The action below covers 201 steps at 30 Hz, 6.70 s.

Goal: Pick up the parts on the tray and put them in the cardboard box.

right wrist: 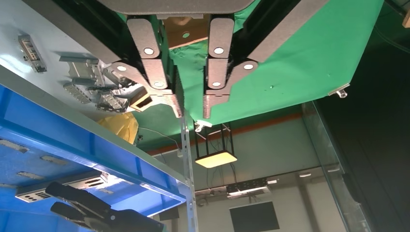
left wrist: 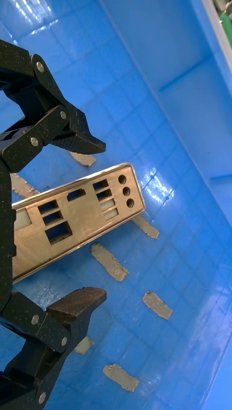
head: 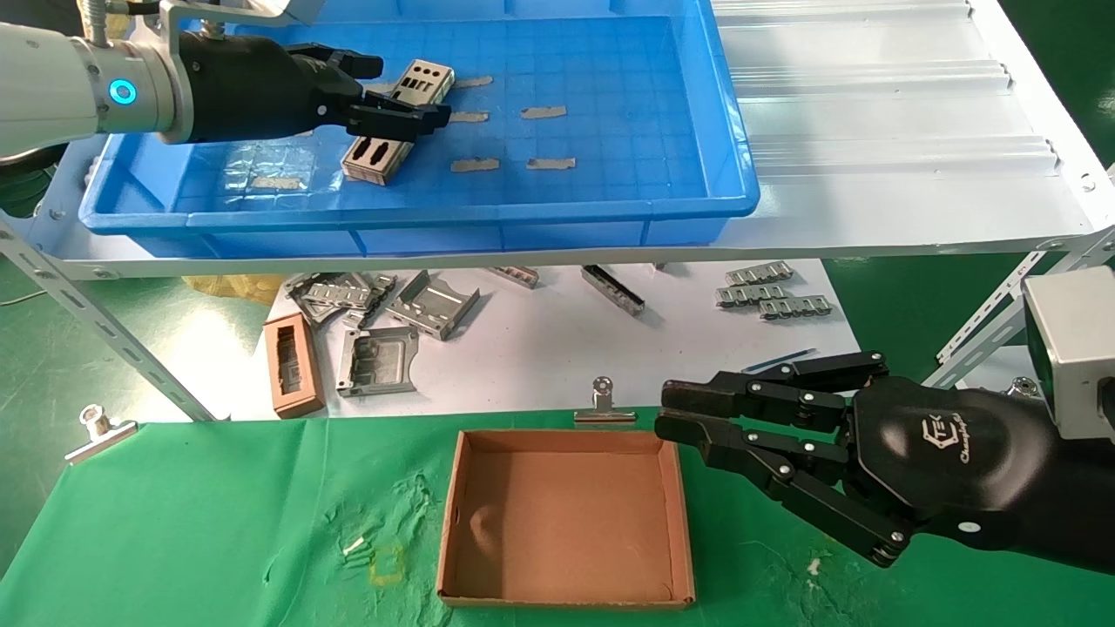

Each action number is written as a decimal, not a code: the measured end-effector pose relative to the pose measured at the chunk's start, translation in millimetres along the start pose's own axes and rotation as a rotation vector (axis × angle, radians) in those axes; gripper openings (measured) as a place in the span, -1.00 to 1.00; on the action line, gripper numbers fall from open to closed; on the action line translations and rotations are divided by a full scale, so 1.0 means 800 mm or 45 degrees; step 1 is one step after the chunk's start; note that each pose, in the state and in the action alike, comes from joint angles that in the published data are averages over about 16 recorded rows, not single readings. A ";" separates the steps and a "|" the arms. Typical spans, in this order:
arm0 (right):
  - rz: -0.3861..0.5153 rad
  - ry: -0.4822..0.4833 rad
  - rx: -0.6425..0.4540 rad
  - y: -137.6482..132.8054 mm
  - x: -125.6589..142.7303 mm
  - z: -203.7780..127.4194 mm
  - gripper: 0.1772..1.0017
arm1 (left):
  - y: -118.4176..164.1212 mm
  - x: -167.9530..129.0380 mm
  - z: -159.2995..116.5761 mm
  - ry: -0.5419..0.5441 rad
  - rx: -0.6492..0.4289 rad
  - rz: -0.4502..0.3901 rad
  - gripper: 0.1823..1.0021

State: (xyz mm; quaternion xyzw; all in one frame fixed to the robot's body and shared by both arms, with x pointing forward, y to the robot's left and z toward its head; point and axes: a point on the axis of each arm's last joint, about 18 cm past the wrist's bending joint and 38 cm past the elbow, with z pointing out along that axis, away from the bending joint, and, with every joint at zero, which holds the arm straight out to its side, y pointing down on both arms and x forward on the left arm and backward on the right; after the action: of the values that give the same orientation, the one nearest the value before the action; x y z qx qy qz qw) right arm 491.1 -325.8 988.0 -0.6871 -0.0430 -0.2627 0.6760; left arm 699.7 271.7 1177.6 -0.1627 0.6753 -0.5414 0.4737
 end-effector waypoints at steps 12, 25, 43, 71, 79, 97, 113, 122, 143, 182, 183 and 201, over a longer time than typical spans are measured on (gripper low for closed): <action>0.000 0.000 0.000 0.000 0.000 0.000 -0.36 | 0.009 -0.007 0.009 -0.071 0.003 -0.024 0.97; 0.000 0.000 0.000 0.000 0.000 0.000 0.37 | 0.014 -0.014 0.017 -0.141 0.028 -0.057 0.66; 0.000 0.000 0.000 0.000 0.000 0.000 0.95 | 0.010 -0.014 0.013 -0.124 0.053 -0.038 -0.20; 0.000 0.000 0.000 0.000 0.000 0.000 1.00 | -0.031 -0.003 -0.044 0.107 0.193 0.031 -0.38; 0.000 0.000 0.000 0.000 0.000 0.000 1.00 | -0.024 0.027 -0.081 0.345 0.241 0.124 -0.38; 0.000 0.000 0.000 0.000 0.000 0.000 1.00 | 0.055 0.122 -0.124 0.759 0.220 0.411 -0.38; 0.000 0.000 0.000 0.000 0.000 0.000 1.00 | 0.184 0.222 -0.035 0.897 0.016 0.464 -0.38; 0.000 0.000 0.000 0.000 0.000 0.000 1.00 | 0.229 0.265 0.036 0.820 -0.021 0.534 -0.38; 0.000 0.000 0.000 0.000 0.000 0.000 1.00 | 0.251 0.279 0.071 0.763 -0.011 0.659 -0.13; 0.000 0.000 0.000 0.000 0.000 0.000 1.00 | 0.231 0.257 -0.029 0.905 0.180 0.178 0.99; 0.000 0.000 0.000 0.000 0.000 0.000 1.00 | 0.229 0.255 -0.033 0.901 0.189 0.168 1.00; 0.000 0.000 0.000 0.000 0.000 0.000 1.00 | 0.200 0.228 -0.110 0.845 0.319 0.044 1.00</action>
State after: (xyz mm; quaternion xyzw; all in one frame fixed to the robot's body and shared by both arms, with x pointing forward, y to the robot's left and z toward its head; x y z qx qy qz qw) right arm 491.2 -325.9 988.0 -0.6871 -0.0428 -0.2626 0.6761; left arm 583.9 247.0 948.4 0.0928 0.7233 -0.6354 0.2539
